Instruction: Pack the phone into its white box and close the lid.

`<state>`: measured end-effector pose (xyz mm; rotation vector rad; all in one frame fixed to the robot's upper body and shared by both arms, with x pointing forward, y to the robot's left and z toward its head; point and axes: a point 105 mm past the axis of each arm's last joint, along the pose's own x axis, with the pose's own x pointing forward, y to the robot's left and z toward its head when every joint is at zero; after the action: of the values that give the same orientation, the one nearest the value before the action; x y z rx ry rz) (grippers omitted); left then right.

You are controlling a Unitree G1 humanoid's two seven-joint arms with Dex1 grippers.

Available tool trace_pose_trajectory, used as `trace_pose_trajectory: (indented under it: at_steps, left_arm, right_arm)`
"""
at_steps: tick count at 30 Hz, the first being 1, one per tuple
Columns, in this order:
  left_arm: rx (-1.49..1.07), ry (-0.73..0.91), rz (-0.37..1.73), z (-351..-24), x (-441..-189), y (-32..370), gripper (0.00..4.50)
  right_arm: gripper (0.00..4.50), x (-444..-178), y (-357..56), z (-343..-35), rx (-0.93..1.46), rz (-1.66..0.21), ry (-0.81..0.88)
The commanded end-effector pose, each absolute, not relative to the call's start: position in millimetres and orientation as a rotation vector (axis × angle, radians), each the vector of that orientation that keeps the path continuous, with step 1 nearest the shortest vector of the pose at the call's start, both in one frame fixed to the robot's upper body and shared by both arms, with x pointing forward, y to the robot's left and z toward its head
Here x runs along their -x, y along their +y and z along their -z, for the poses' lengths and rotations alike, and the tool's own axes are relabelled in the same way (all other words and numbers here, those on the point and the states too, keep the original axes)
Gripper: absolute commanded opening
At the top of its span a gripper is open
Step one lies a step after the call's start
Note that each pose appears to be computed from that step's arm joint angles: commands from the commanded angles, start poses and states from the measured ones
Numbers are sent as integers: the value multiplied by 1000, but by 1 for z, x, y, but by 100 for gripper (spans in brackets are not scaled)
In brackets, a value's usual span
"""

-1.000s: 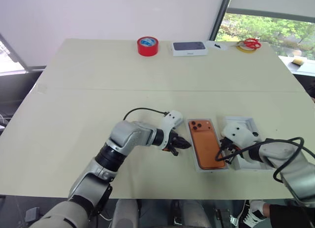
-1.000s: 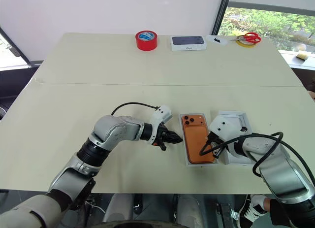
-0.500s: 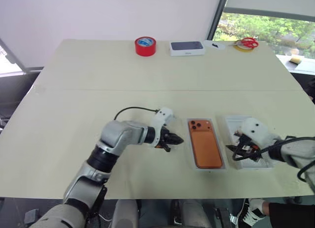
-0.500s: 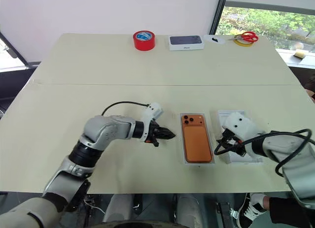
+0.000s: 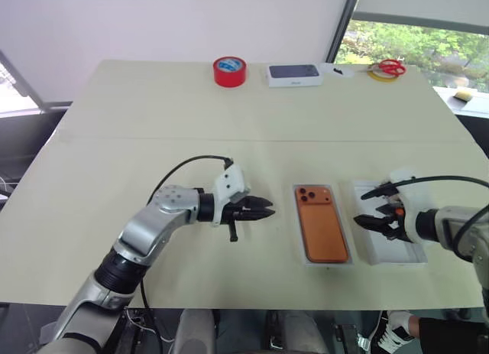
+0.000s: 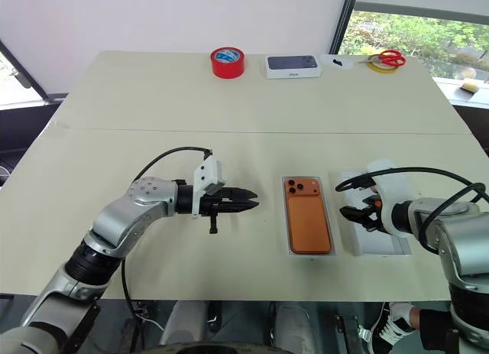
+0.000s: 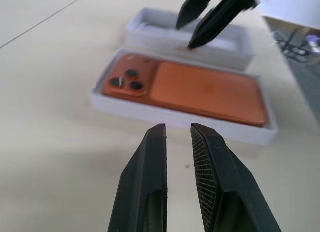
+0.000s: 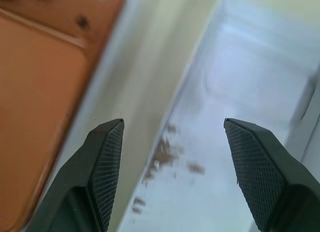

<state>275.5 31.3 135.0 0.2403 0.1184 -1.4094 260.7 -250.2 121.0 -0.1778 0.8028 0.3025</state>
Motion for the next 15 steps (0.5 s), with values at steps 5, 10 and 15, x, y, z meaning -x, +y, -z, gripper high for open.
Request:
trace_pose_trajectory:
  at_steps: [5, 10, 15]
  left_arm:
    - [-313, 3, 1488, -146, -258, 31, 82]
    - [-318, 3, 1472, -144, -260, 33, 82]
    - [-310, 3, 1452, -143, -262, 36, 82]
  right_arm:
    - [311, -264, -246, -114, 143, -255, 814]
    - [95, -268, -249, -112, 125, -214, 808]
    - [4, -271, -253, -117, 80, -187, 780]
